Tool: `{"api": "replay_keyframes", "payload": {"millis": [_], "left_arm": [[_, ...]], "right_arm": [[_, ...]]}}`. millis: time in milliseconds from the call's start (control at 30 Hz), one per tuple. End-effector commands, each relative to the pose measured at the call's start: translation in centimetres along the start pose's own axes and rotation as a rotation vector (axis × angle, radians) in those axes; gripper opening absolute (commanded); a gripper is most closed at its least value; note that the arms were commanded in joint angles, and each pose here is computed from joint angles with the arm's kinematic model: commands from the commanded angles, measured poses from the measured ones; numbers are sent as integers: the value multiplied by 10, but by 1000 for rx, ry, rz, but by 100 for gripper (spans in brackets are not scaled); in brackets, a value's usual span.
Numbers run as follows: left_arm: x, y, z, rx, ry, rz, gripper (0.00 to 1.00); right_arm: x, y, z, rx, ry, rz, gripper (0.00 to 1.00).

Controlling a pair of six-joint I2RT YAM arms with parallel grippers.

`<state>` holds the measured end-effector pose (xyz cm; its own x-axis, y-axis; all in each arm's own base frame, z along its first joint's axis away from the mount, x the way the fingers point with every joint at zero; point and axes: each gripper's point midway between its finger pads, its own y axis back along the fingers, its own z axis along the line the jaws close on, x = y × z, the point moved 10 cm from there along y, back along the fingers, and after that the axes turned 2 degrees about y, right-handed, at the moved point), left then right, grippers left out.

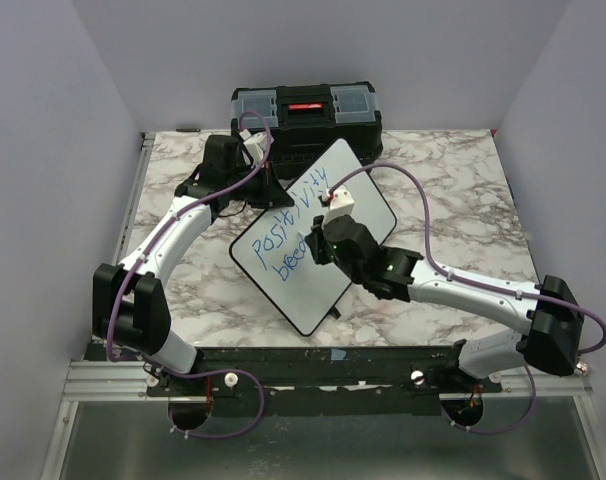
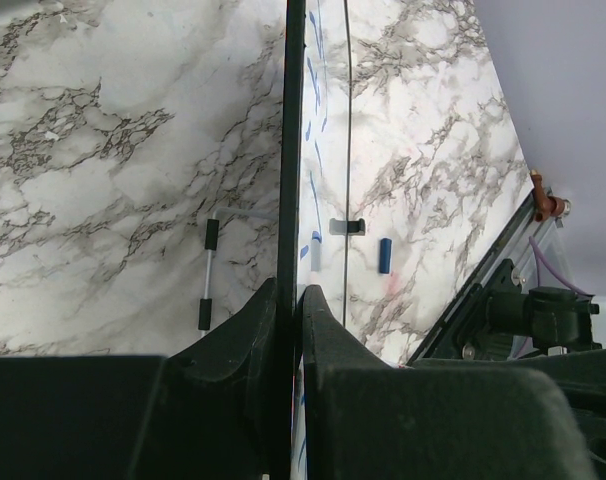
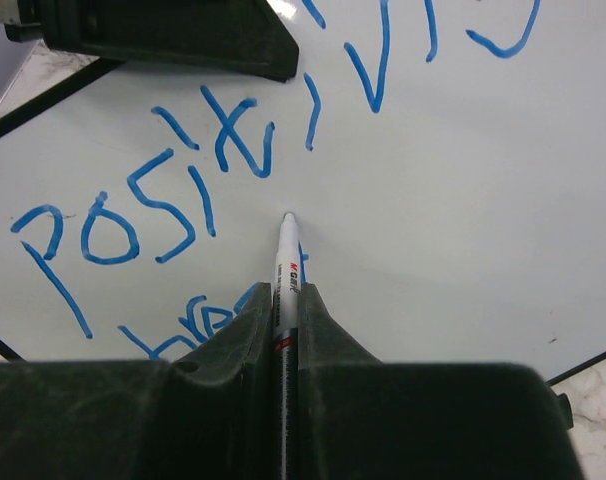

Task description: Write a sentence on the whiteboard

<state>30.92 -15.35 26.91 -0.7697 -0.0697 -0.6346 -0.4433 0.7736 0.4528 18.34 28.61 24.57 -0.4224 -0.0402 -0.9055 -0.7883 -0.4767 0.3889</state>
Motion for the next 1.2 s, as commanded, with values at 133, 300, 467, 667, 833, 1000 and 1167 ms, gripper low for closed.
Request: {"api": "replay_keyframes", "payload": {"millis": [133,300,467,667,833,1000,1167], "left_arm": [[-8,-1,-1,-21,-93,-33,0],[-8,0,-1,-21,-92,-33,0],[-8,1,-2,-22,-94,-37,0],[-9,0,-2,-21,-93,-37,0],[-8,0,-1,-23,-89,-35,0],[-9,0,-1,-26,-89,-36,0],[-8,0,-1,-27,-87,-33,0]], "right_arm": [[0,-10,5,-1,27,6,1],[6,-6,3,-17,15,23,1],[20,-2,-2,-28,-7,64,1],[34,4,-7,-38,-27,100,1],[44,7,-10,-50,-31,128,0],[49,10,-13,-50,-34,144,1],[54,15,-19,-27,-33,156,1]]}}
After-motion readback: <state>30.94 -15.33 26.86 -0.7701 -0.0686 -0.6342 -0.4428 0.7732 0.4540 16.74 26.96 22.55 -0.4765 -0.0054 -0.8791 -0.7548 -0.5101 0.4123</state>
